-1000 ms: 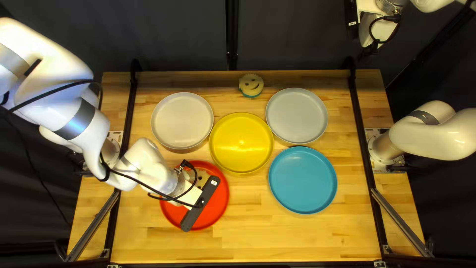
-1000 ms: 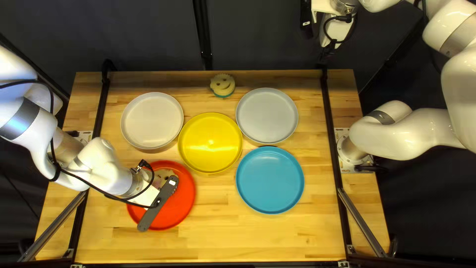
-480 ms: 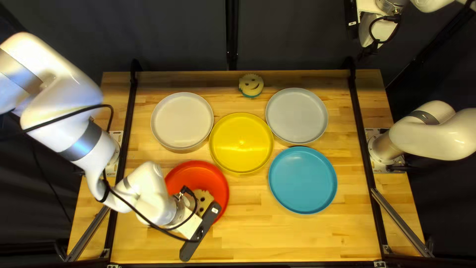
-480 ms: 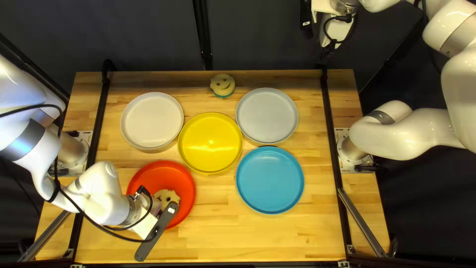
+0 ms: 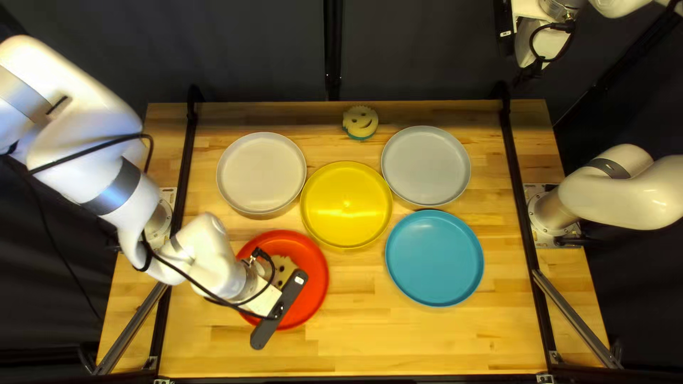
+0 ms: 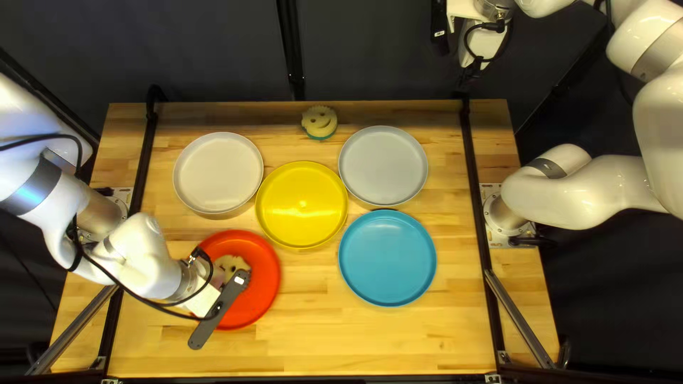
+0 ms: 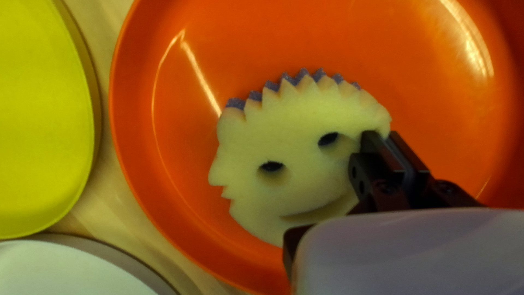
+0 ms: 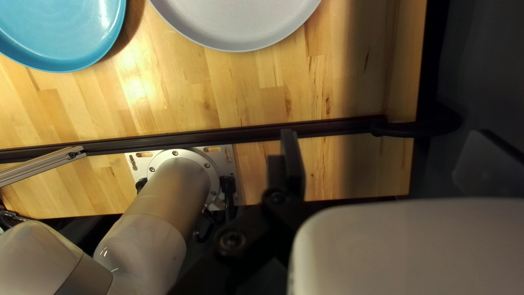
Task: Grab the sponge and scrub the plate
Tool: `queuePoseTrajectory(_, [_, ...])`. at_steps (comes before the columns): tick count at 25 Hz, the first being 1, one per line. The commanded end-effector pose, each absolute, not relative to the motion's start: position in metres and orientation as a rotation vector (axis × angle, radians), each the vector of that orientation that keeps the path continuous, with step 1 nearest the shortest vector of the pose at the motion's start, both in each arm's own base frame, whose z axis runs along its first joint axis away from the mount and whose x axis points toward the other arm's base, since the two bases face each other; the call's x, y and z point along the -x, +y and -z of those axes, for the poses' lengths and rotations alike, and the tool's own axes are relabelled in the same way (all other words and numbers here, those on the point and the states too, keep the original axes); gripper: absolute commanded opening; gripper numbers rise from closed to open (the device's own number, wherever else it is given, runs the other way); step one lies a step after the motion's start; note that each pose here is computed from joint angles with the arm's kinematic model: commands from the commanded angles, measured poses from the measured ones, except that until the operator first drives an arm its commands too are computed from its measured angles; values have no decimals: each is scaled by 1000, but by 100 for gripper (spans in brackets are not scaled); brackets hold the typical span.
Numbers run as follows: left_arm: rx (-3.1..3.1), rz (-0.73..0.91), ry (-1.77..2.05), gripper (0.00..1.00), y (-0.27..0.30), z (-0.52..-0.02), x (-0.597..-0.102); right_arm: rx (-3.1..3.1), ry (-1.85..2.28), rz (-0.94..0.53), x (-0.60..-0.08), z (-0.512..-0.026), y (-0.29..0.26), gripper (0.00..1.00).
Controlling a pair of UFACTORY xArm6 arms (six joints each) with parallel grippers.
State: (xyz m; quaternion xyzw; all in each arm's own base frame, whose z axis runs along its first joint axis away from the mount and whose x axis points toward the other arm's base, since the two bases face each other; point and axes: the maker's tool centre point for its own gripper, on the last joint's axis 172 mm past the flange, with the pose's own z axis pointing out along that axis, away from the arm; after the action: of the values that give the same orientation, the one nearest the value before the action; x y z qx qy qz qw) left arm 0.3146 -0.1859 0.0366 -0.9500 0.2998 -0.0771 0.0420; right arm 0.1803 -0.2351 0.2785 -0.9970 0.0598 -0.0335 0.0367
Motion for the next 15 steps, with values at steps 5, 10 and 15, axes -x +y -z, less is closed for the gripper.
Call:
queuePoseTrajectory(5, [2923, 208, 892, 0, -198, -39, -292, 3061, 184, 103, -180, -278, -235, 100])
queuePoseTrajectory(10, [2926, 223, 888, 0, -225, -34, -295, 3061, 184, 103, -180, -278, -235, 100])
queuePoseTrajectory(15, [2908, 257, 897, 0, -250, -37, -314, 3061, 184, 103, -180, -278, -235, 100])
